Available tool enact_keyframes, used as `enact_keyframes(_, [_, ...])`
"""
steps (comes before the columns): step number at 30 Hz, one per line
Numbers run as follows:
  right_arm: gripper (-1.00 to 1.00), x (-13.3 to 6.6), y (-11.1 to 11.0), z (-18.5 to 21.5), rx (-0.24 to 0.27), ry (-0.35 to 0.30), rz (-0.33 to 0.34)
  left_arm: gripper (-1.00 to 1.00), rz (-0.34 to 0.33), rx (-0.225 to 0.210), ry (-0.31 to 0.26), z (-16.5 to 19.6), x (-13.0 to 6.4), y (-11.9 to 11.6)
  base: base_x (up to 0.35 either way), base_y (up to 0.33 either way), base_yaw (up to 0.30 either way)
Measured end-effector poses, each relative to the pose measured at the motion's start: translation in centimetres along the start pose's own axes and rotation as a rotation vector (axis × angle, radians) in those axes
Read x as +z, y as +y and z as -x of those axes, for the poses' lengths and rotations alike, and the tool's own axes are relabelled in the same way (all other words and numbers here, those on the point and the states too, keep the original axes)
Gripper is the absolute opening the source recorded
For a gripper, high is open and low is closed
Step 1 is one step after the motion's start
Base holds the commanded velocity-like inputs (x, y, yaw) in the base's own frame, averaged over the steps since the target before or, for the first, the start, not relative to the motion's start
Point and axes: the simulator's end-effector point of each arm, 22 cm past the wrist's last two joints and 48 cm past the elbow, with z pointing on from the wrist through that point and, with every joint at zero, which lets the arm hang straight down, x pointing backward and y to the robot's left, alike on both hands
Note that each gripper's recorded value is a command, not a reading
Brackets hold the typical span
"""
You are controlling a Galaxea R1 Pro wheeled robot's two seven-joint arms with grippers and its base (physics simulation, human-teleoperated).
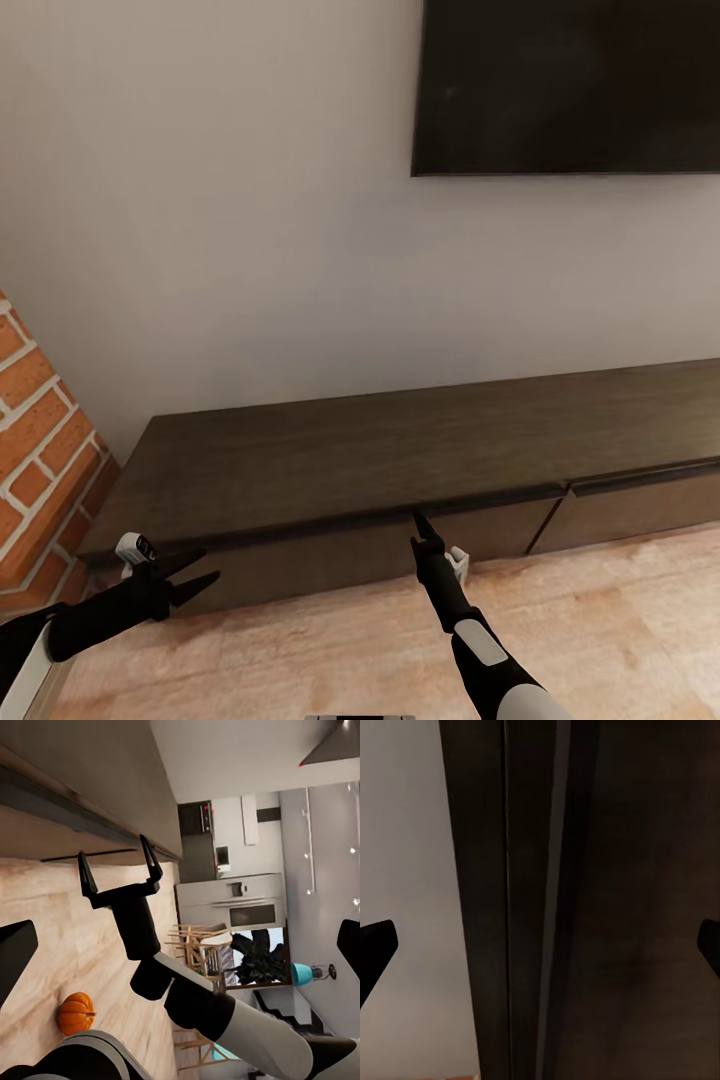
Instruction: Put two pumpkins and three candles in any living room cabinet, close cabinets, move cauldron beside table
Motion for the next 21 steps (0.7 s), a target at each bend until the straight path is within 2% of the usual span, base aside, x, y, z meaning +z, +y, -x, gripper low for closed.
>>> enact_keyframes(12, [1.00,0.02,0.02,0.03,-0.001,-0.001,0.000,1.00,0.001,0.000,0.000,-0.01,0.01,0.02,0.005,0.000,0.000])
enact_keyframes(21, [1.00,0.01,0.01,0.02,-0.001,-0.001,0.000,1.00,0.001,0.000,0.000,0.00,0.01,0.03,0.073,0.000,0.000])
